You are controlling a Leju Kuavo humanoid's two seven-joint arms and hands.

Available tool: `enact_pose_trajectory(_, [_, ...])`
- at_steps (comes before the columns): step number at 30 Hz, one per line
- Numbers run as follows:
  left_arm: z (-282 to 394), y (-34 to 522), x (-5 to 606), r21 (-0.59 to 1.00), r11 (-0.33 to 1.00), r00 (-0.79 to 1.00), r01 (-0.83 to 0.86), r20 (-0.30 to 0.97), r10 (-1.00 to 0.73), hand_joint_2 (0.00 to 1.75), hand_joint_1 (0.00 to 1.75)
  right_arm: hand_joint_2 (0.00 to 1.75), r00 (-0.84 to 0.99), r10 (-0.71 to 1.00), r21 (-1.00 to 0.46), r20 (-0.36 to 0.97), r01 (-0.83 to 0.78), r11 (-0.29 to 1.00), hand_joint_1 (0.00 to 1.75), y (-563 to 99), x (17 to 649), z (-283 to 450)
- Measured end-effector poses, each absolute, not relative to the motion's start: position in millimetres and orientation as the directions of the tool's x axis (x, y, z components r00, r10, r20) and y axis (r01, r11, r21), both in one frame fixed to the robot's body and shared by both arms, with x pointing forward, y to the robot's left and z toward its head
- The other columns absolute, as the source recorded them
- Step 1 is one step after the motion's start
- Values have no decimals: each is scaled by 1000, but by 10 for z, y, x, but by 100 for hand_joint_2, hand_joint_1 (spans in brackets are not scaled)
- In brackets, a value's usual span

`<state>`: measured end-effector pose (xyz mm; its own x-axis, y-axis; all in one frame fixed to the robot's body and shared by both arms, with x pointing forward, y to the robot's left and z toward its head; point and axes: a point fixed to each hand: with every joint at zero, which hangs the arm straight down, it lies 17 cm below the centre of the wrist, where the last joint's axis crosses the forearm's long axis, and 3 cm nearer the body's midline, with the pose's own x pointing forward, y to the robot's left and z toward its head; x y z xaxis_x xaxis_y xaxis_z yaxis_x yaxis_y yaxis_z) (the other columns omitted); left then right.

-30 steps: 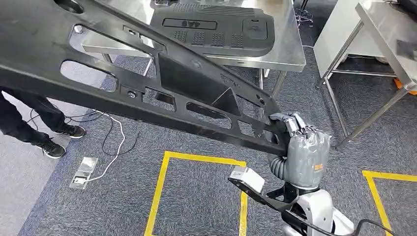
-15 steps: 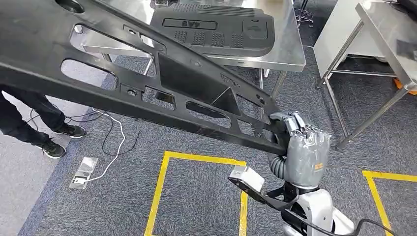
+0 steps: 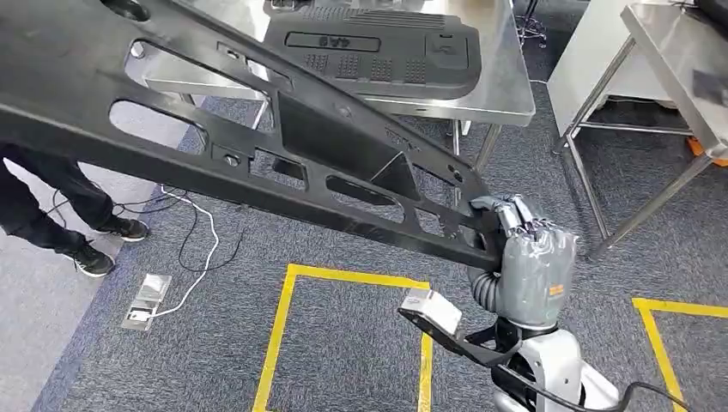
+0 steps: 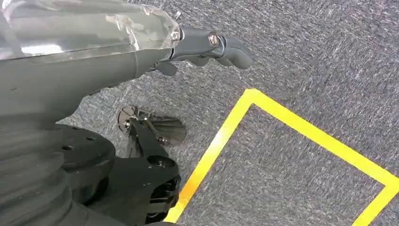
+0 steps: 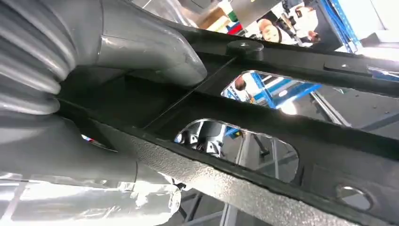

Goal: Take the parts from the cabinet and place them on the table.

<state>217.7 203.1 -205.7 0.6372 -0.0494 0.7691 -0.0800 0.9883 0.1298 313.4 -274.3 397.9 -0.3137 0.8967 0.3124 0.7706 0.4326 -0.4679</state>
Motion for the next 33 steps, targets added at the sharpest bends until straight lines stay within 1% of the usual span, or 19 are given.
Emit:
enact_pose_trajectory(14, [-2050, 2022, 2189, 131, 989, 633, -70, 772, -57, 175, 0, 175, -299, 902, -489, 311, 764, 422, 175, -2749, 3127, 3917])
enact_pose_trajectory(33, [-2058, 2031, 2176, 134, 988, 636, -72, 769, -57, 175, 0, 175, -297, 906, -478, 303, 775, 414, 175, -2768, 3104, 3969])
